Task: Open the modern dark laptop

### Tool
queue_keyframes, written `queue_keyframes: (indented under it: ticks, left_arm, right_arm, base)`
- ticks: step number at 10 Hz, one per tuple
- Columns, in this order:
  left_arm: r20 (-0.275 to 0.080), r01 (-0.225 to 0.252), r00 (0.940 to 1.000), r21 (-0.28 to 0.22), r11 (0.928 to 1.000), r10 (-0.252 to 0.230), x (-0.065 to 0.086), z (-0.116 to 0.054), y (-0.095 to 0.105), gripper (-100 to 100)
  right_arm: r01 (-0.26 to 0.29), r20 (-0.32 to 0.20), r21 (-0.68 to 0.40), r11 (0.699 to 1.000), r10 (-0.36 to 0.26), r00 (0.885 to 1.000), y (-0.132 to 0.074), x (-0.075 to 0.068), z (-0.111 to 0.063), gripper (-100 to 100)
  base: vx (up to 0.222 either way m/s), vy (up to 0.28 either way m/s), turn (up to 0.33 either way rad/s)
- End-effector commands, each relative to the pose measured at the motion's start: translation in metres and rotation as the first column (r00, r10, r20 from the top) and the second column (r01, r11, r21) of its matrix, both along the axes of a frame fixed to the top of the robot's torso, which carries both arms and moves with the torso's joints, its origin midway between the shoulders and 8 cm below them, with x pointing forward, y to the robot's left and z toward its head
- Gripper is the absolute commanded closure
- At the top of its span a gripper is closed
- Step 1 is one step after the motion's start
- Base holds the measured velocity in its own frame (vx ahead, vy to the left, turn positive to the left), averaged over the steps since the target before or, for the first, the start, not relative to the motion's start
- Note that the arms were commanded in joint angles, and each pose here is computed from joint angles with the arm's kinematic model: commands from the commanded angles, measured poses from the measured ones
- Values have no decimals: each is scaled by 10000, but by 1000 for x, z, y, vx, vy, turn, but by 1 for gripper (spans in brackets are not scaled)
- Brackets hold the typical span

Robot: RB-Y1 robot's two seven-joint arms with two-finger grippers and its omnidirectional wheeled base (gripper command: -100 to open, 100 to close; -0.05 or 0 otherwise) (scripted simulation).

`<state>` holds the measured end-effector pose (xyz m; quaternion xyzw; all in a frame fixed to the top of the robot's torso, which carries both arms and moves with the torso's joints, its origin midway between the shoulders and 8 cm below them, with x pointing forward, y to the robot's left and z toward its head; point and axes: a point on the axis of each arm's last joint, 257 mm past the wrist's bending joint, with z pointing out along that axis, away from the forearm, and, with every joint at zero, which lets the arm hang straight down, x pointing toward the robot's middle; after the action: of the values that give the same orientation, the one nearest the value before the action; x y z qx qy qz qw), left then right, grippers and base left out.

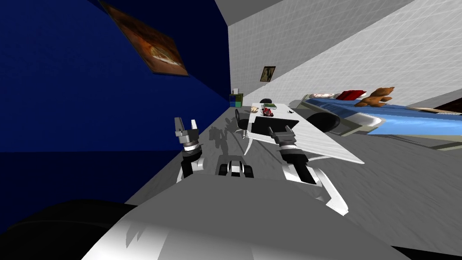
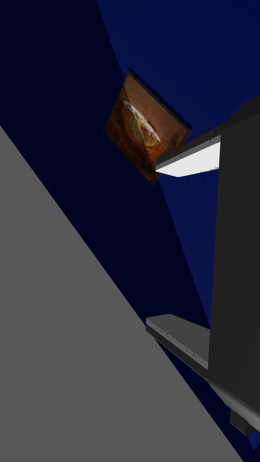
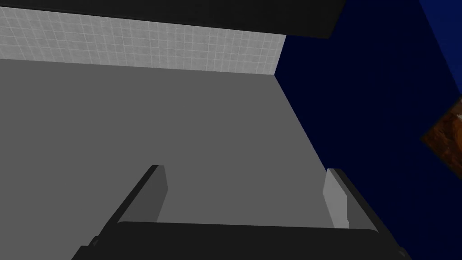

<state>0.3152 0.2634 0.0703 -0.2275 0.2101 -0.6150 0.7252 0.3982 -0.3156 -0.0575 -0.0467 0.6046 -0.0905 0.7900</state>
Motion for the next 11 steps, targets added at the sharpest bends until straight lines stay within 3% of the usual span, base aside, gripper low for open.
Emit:
queue_keyframes:
  ticks: [1, 6, 8, 9, 10, 11]
  left_arm:
    - [1, 0, 10000, 0, 10000, 0, 0, 0, 0, 0]
    - [0, 0, 10000, 0, 10000, 0, 0, 0, 0, 0]
    - [0, 0, 10000, 0, 10000, 0, 0, 0, 0, 0]
    - [1, 0, 10000, 0, 10000, 0, 0, 0, 0, 0]
    - [1, 0, 10000, 1, 10000, 0, 0, 0, 0, 0]
    - [0, 0, 10000, 0, 10000, 0, 0, 0, 0, 0]
  right_arm:
    - [534, -494, -1028, 9933, -587, 9971, -12, 5, -12, -100]
    - [1110, -1042, -2532, 9610, -1412, 9845, -29, 8, -28, -100]
    - [1475, -1474, -3627, 9202, -2129, 9659, -46, 9, -41, -100]
    - [1485, -1461, -3814, 9124, -2181, 9649, -46, 9, -41, -100]
    - [1610, -1625, -4330, 8869, -2525, 9539, -55, 9, -47, -100]
    - [1610, -1619, -4396, 8836, -2543, 9535, -55, 9, -47, -100]
  base:
    - [107, 74, 4]
    - [82, 85, 1]
    - [110, 100, 3]
    - [94, 76, -2]
    - [107, 85, 4]
    - [79, 69, 0]
